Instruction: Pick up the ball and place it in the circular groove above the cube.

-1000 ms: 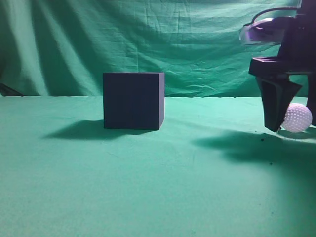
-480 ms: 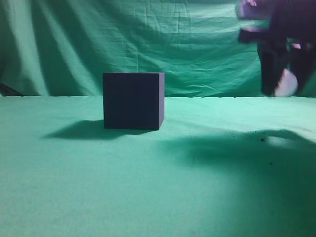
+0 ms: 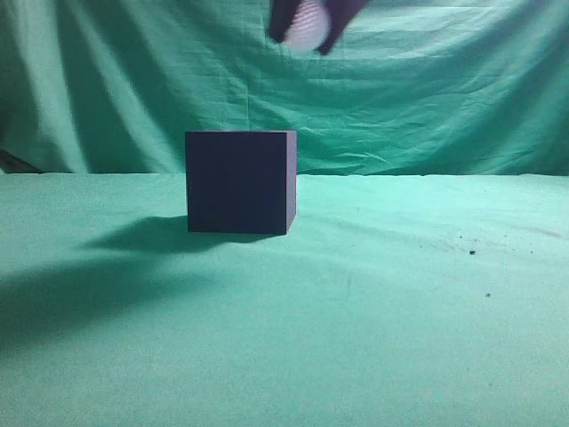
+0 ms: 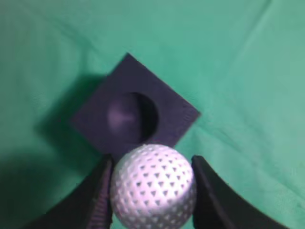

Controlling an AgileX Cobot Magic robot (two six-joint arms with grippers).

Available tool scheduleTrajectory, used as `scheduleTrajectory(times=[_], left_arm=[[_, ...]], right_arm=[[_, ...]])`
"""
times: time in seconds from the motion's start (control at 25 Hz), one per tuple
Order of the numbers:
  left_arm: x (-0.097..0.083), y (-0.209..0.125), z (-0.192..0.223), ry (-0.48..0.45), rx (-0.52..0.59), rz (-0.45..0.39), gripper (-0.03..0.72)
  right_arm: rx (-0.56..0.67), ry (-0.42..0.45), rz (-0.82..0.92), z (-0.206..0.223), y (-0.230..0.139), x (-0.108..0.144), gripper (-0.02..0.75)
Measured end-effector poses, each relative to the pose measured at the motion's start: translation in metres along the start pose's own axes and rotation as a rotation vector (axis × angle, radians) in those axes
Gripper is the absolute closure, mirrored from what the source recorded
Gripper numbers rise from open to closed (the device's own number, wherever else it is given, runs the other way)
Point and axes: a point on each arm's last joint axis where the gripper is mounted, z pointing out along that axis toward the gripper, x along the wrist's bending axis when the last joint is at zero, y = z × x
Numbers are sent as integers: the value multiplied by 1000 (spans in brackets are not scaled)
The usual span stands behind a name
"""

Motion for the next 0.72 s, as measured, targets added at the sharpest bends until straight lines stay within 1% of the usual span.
scheduleTrajectory(times=[0.12,0.2,0.36,0.68,0.72], left_arm=[[0,0,0,0,0,0,688],[0,0,0,0,0,0,688],[0,0,0,0,0,0,688],[0,0,0,0,0,0,688],[0,0,0,0,0,0,688]], right_arm=[[17,34,-70,20,12,24,425],[35,44,-87,37,18,31,425],[73,40,-97,62,22,31,425],[93,39,-145,75,21,29,425],[88,39,-156,75,21,29,346]])
